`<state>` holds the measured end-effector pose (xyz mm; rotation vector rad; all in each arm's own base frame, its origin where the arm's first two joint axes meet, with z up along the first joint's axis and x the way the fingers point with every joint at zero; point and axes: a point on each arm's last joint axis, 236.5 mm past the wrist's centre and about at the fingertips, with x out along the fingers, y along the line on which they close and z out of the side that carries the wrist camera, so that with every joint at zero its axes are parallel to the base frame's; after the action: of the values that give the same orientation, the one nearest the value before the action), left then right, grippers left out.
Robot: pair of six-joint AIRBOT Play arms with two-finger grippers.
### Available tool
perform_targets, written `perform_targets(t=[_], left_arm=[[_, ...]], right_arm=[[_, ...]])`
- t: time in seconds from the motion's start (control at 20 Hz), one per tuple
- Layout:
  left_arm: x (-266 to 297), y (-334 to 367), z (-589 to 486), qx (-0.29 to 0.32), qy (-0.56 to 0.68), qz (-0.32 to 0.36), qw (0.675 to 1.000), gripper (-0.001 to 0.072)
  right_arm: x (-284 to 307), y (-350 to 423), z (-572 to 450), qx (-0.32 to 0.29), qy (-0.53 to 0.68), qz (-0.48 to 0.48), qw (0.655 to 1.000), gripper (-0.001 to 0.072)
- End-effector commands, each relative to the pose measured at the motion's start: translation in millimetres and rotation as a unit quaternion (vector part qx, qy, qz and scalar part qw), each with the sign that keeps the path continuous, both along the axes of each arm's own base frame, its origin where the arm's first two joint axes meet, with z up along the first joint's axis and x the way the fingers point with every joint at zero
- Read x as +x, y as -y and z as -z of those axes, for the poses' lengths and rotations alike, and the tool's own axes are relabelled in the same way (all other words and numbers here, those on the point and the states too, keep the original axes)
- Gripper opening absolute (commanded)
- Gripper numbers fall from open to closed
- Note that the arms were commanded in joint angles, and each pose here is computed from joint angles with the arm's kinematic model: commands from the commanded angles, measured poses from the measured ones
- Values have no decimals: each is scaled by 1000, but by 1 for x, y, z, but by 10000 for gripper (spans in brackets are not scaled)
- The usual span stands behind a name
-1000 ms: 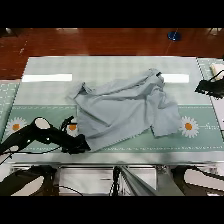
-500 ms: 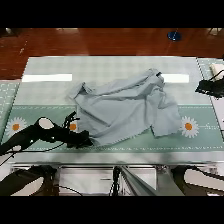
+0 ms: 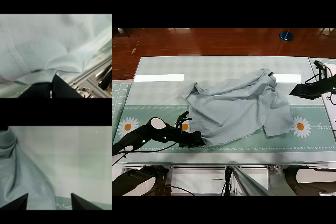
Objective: Fold the shirts.
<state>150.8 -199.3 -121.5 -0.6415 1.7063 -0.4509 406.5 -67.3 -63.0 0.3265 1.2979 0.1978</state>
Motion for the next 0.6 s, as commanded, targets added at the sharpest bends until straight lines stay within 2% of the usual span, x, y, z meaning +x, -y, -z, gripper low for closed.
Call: perform_targets(t=[0.0, 0.15, 0.3, 0.35, 0.4, 0.45, 0.5, 0.55], left_arm=[[-1, 0, 0, -2, 2, 6, 1000, 23], [-1, 0, 0, -2, 2, 7, 1000, 23], [-1, 0, 0, -2, 2, 6, 1000, 23], [-1, 0, 0, -2, 2, 6, 1000, 23], [-1, 0, 0, -2, 2, 6, 1000, 23], [-1, 0, 0, -2, 2, 6, 1000, 22], [-1, 0, 0, -2, 2, 6, 1000, 23], [-1, 0, 0, -2, 2, 7, 1000, 22]], right_arm=[[-11, -32, 19, 70, -19, -67, 995, 607], [-13, -49, 27, 115, -26, -80, 990, 608], [-16, -55, 36, 130, -41, -82, 987, 607], [-17, -59, 38, 138, -46, -81, 986, 596], [-17, -64, 41, 140, -49, -86, 985, 554], [-16, -69, 44, 136, -49, -94, 985, 411], [-13, -71, 46, 126, -44, -100, 986, 84], [-10, -73, 47, 121, -43, -94, 987, 32]])
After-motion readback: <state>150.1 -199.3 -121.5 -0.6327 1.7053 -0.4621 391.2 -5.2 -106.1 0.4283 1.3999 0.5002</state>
